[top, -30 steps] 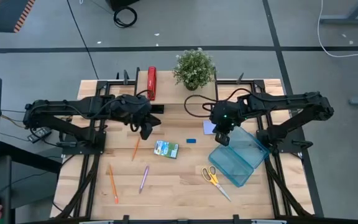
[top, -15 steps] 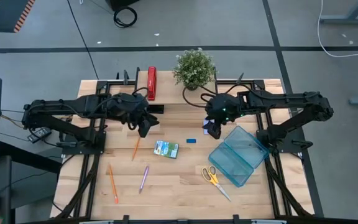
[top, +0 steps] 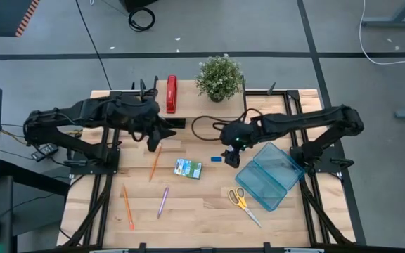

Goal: Pack school essentials
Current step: Put the violet pen into the blue supply box

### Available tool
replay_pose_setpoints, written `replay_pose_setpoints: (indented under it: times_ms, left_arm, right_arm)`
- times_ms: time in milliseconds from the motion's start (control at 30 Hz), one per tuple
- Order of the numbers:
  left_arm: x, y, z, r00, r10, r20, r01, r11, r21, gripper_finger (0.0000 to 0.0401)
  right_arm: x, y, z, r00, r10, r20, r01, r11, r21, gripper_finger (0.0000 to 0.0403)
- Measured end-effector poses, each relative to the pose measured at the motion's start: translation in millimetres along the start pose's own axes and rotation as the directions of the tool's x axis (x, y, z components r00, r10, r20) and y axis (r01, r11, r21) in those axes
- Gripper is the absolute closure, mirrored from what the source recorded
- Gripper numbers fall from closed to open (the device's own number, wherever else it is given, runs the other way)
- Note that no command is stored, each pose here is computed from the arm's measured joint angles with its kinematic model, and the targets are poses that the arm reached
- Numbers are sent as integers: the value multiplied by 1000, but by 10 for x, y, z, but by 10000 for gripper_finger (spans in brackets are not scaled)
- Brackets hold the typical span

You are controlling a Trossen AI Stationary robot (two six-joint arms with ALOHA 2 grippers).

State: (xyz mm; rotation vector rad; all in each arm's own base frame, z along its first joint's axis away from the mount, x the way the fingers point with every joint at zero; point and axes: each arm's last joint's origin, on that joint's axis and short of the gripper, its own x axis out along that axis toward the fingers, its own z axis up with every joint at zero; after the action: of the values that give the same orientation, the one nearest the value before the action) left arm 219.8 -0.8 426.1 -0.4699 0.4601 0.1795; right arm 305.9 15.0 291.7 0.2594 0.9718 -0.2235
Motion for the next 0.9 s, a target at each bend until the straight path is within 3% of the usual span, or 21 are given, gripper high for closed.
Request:
replay_pose_setpoints:
  times_ms: [167, 467, 900]
  left_arm:
    - [-199, -164, 167, 991, -91, 94, 84, 993, 78, 243]
    - [-445, -267, 342, 973, -137, 186, 106, 981, 165, 254]
    - [-411, -310, 28, 995, -67, -79, 82, 976, 202, 273]
  right_arm:
    - [92, 38, -3, 1000, -4, -15, 5, 996, 90, 95]
    - [204, 71, 7, 1000, -20, -14, 22, 992, 126, 95]
    - [330, 112, 104, 998, -10, 68, 1, 993, 118, 95]
